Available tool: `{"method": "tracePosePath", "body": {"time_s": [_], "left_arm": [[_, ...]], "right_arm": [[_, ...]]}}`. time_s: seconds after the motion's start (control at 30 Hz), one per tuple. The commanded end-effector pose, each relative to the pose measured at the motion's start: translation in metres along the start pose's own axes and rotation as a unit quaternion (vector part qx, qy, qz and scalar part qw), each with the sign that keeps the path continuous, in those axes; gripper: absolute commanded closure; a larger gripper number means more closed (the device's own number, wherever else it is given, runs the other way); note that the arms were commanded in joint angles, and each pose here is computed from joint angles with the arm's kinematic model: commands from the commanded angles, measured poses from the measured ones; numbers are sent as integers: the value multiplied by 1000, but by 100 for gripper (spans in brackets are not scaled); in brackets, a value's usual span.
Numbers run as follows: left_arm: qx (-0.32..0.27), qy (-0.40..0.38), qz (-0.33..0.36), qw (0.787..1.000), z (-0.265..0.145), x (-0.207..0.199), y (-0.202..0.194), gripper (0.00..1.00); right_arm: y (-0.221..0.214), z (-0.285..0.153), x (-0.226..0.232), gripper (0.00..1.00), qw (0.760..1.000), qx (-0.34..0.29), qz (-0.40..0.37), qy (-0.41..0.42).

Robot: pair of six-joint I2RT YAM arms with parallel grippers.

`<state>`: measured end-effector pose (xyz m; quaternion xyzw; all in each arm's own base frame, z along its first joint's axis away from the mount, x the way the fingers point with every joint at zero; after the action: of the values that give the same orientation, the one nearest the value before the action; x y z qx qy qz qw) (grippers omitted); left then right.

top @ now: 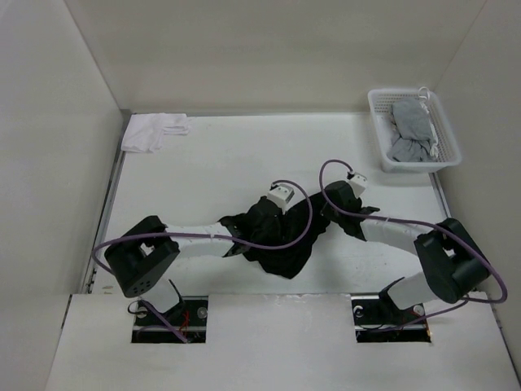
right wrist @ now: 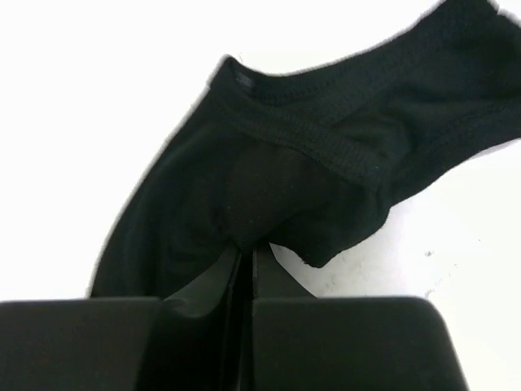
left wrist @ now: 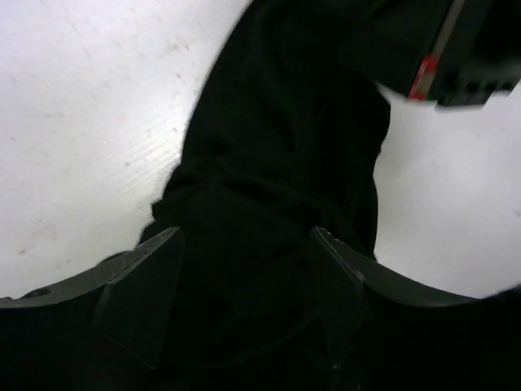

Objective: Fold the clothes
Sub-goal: Flatten the tank top out

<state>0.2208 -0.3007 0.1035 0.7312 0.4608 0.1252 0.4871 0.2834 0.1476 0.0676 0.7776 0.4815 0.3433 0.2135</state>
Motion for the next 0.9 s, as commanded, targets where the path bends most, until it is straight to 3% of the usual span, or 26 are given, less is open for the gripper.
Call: {"method": "tracePosePath", "body": {"time_s": [0.0, 0.03, 0.2, 0.3, 0.47, 0.6, 0.67, 0.77, 0.87], "left_arm": [[1, -45, 24, 999, 14, -17, 3, 39], [4, -47, 28, 999, 17, -19, 1, 40], [-18, -11, 19, 1000, 20, -15, 12, 86], [-78, -12, -10, 997, -9, -16, 41, 93], [-214, -13, -83, 973, -97, 3, 106, 96], [-291, -6, -132, 947, -156, 20, 132, 96], [-313, -13, -145, 939, -175, 22, 138, 96], [-360, -37, -161, 918, -223, 17, 149, 96], [-379, -46, -159, 910, -244, 13, 154, 96]], "right_arm": [[49, -17, 24, 98, 994, -99, 25, 47], [63, -27, 26, 98, 991, -124, 20, 52], [95, -66, 32, 98, 981, -172, 16, 83], [113, -90, 34, 99, 973, -206, 18, 106], [157, -176, 47, 99, 945, -276, 7, 173], [177, -246, 56, 98, 925, -308, -5, 224], [180, -269, 58, 98, 918, -313, -8, 243], [189, -338, 67, 98, 893, -328, -9, 307], [192, -368, 72, 98, 883, -331, -13, 333]]}}
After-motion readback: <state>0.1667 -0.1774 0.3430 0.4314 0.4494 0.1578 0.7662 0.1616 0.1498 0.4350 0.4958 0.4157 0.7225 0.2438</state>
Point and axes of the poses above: each gripper's point midway between its finger pads, its own z axis out along the fingers, its own x axis along the line the jaws close on, y = z × x, the point moved 5 cm from there along -z, back along the fingers, and after that the axes turned 1 degree about -z, right-handed, at the moved point
